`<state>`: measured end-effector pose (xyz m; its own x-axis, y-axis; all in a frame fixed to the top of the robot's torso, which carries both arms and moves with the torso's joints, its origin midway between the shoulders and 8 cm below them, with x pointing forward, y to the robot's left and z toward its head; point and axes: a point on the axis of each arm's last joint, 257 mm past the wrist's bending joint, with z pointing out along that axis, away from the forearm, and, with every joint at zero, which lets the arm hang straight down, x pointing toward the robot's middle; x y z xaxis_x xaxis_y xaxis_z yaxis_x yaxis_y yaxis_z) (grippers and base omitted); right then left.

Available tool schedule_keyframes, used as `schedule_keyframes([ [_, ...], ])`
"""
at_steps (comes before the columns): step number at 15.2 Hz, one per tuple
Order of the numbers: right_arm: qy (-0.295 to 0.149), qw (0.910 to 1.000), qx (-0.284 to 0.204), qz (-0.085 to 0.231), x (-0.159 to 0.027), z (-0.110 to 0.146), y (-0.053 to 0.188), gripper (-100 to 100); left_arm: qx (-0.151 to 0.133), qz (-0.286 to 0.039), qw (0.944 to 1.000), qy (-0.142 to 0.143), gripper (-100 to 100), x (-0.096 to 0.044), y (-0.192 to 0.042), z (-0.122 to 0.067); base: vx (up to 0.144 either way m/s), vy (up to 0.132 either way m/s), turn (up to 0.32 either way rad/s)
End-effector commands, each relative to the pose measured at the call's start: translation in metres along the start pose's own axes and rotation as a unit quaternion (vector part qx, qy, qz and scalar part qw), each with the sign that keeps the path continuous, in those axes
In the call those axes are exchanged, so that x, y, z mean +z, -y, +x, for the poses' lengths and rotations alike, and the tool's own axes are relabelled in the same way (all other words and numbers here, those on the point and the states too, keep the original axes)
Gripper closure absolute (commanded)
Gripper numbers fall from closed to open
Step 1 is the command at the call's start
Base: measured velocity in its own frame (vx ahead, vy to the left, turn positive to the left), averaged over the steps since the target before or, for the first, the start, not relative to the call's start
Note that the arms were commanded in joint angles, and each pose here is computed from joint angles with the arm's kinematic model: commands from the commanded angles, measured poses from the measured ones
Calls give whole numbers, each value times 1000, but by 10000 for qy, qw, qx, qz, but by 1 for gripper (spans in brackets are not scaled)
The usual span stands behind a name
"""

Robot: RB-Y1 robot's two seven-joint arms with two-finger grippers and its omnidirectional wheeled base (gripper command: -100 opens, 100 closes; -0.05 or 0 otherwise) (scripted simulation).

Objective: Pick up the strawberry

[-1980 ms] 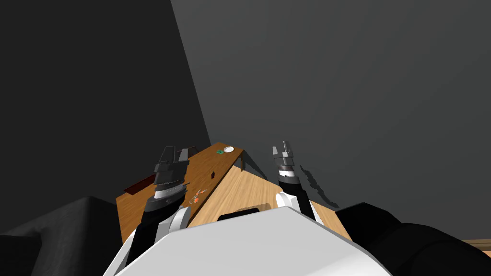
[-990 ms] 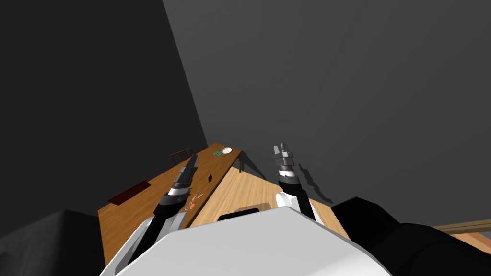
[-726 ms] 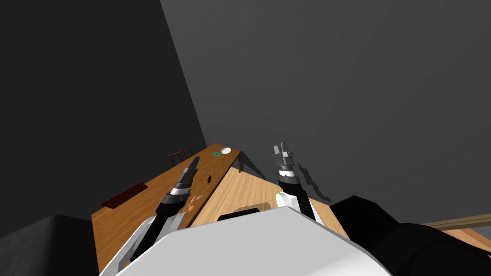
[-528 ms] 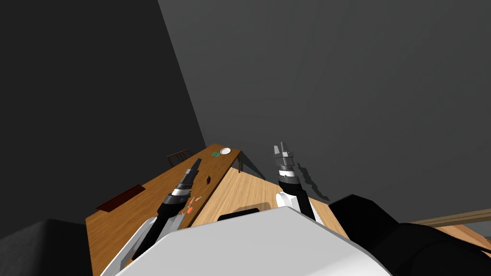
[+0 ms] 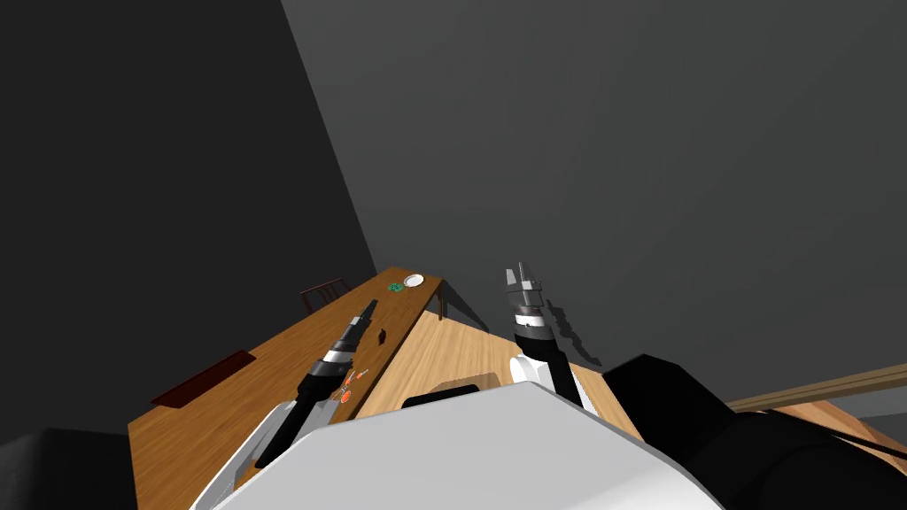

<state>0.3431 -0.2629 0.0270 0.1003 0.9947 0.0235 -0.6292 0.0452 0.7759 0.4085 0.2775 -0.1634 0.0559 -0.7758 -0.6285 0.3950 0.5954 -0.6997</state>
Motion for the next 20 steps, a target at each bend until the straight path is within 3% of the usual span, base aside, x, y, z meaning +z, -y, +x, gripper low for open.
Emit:
schedule_keyframes([
  [1, 0, 10000, 0, 0, 0, 0, 0, 0, 35, -104, 9999, -61, -100, -3, -10, 5, 16, 7, -9],
  [8, 0, 10000, 0, 0, 0, 0, 0, 0, 432, -635, 9958, -494, -100, -21, -68, 28, 24, 8, -55],
  [10, 0, 10000, 0, 0, 0, 0, 0, 0, 420, -740, 9949, -536, -100, -26, -77, 32, 25, 8, -36],
  [15, 0, 10000, 0, 0, 0, 0, 0, 0, 598, -1051, 9897, -768, -100, -41, -109, 43, 22, 6, -46],
  [20, 0, 10000, 0, 0, 0, 0, 0, 0, 848, -1416, 9804, -1071, -100, -61, -146, 56, 22, 8, -56],
])
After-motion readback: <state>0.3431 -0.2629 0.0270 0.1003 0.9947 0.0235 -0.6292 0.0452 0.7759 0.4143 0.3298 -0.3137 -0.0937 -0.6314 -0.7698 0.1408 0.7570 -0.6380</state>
